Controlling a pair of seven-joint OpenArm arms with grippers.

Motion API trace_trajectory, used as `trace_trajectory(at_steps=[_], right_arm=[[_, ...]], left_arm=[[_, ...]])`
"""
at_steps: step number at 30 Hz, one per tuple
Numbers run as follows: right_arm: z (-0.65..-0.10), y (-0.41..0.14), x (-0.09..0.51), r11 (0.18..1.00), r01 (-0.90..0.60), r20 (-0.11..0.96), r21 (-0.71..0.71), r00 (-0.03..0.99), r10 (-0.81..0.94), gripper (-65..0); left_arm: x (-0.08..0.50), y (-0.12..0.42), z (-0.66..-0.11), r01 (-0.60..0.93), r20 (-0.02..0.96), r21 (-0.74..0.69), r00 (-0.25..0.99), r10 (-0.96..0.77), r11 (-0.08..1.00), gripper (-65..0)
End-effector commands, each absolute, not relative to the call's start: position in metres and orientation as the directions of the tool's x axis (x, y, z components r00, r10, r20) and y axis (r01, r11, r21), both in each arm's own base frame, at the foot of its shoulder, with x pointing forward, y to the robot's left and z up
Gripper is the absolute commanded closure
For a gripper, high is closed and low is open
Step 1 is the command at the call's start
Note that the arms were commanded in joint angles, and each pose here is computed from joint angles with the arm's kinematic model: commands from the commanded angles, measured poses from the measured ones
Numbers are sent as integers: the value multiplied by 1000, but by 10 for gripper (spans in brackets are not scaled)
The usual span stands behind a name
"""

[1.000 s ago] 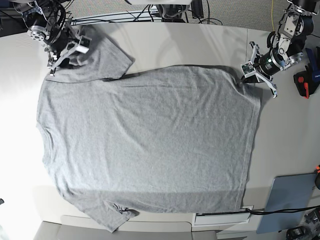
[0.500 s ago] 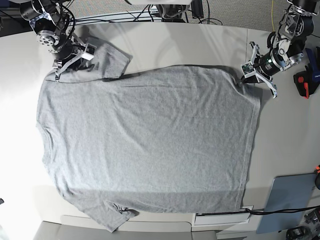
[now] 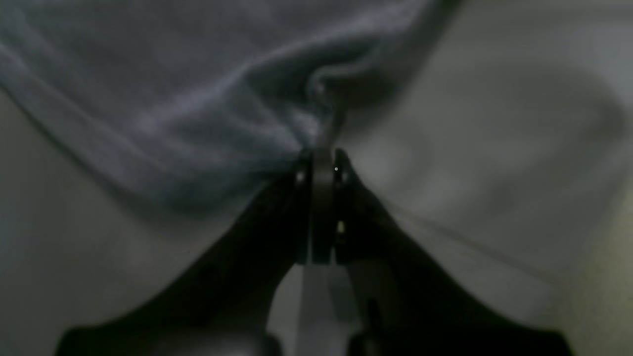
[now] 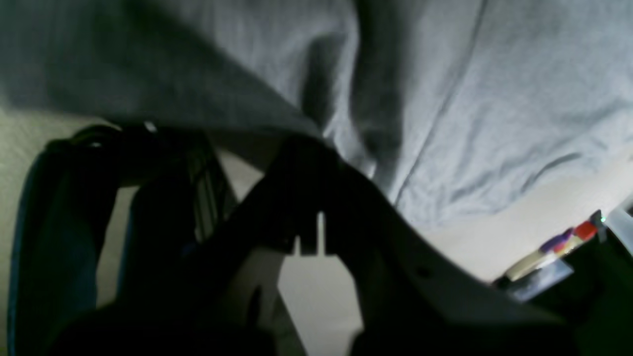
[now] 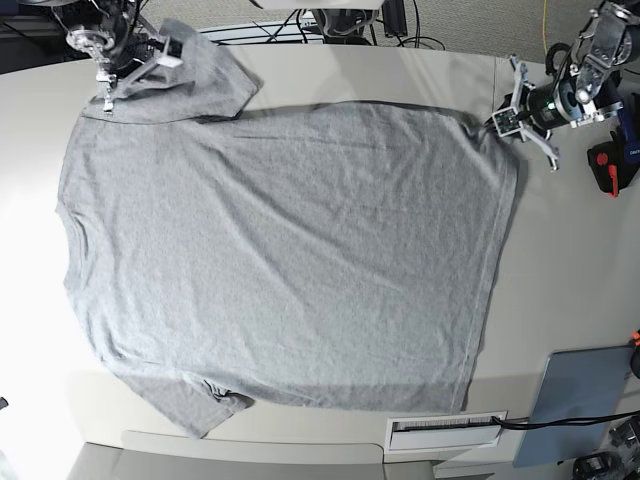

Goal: Fold the T-shirt properly
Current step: 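Lift the pinched edge and fold it toward the shirt's middle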

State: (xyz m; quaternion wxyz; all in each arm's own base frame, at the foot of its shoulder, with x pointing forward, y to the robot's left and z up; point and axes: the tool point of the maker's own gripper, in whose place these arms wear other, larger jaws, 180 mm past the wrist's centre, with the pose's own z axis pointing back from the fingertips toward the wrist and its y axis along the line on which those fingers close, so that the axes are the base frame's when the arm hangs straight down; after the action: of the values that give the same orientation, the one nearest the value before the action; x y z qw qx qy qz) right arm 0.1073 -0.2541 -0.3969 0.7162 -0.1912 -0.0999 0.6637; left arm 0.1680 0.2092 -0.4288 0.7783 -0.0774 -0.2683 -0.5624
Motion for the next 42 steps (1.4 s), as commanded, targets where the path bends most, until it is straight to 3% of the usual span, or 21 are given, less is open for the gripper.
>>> trace_trajectory(at_steps=[1, 6, 16, 23, 28, 31, 42], right_arm=[[-386, -256, 111, 33, -901, -118, -432, 93, 989, 0], [-371, -259, 104, 40, -896, -117, -443, 102, 988, 0], [-366, -257, 109, 77, -887, -85, -456, 130, 988, 0], [-344, -260, 156, 153, -762, -20, -629, 212, 977, 0], [-325, -261, 193, 213, -650, 45, -730, 265, 963, 0], [-321, -261, 210, 268, -614, 101, -742, 293, 951, 0], [-307, -284, 264, 330, -514, 161, -792, 345, 925, 0]], left_arm=[[151, 223, -434, 938, 425, 151, 223, -877, 312, 0], [130, 225, -424, 944, 388, 124, 238, -890, 307, 0], [155, 256, -367, 843, 490, 212, 347, -800, 495, 0], [161, 259, -363, 832, 499, 230, 344, -796, 504, 0], [172, 258, -362, 771, 534, 273, 376, -757, 575, 0], [182, 250, -360, 742, 577, 281, 376, -725, 609, 0], [245, 249, -340, 594, 702, 344, 351, -619, 727, 0]])
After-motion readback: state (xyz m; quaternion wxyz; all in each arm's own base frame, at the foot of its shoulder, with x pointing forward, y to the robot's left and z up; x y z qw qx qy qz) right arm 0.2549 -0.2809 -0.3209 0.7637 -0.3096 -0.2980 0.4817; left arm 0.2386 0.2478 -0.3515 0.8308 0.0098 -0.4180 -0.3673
